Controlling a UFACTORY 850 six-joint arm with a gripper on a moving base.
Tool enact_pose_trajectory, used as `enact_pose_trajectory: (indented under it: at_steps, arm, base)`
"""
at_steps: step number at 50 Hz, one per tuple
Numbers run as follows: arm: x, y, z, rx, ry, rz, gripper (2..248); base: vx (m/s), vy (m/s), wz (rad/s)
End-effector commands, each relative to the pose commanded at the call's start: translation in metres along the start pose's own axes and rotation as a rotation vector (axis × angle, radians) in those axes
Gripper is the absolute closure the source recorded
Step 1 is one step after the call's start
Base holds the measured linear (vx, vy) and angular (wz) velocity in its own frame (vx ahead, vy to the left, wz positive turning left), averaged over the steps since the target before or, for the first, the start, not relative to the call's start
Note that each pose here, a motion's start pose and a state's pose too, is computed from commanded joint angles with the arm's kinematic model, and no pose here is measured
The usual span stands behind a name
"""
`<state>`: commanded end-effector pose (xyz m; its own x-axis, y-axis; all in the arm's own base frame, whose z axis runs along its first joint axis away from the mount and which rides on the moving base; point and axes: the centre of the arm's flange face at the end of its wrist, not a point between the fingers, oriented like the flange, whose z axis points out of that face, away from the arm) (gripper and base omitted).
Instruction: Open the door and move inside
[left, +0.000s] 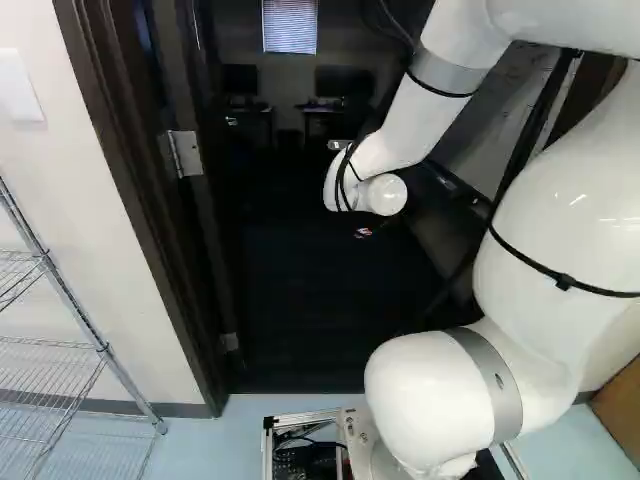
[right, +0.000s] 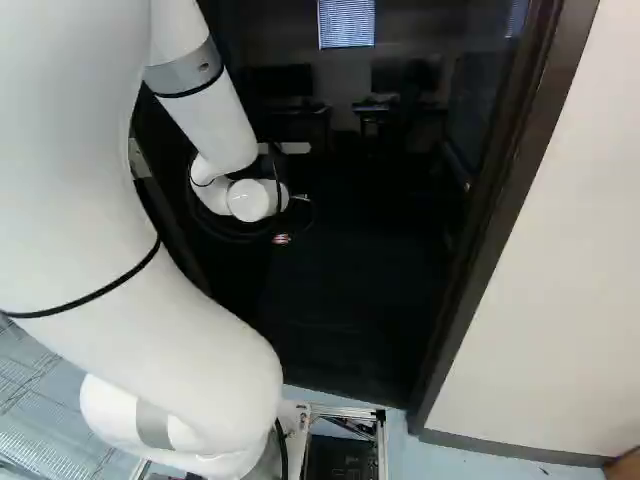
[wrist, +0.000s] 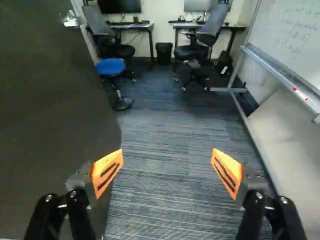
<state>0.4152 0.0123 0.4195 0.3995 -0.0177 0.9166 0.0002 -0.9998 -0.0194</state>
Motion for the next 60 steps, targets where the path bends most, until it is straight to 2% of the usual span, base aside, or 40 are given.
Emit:
enact_pose_trajectory:
  at_steps: [23,60]
  arm:
    - [0.0000,0.0000,0.0000,0.000,0.000,0.000,3]
    - [0.0000,0.0000,0.0000,0.000,0.000,0.000,3]
  base:
    - [0.054,-0.022,0.007]
    - [0.119,-0.019,-0.004]
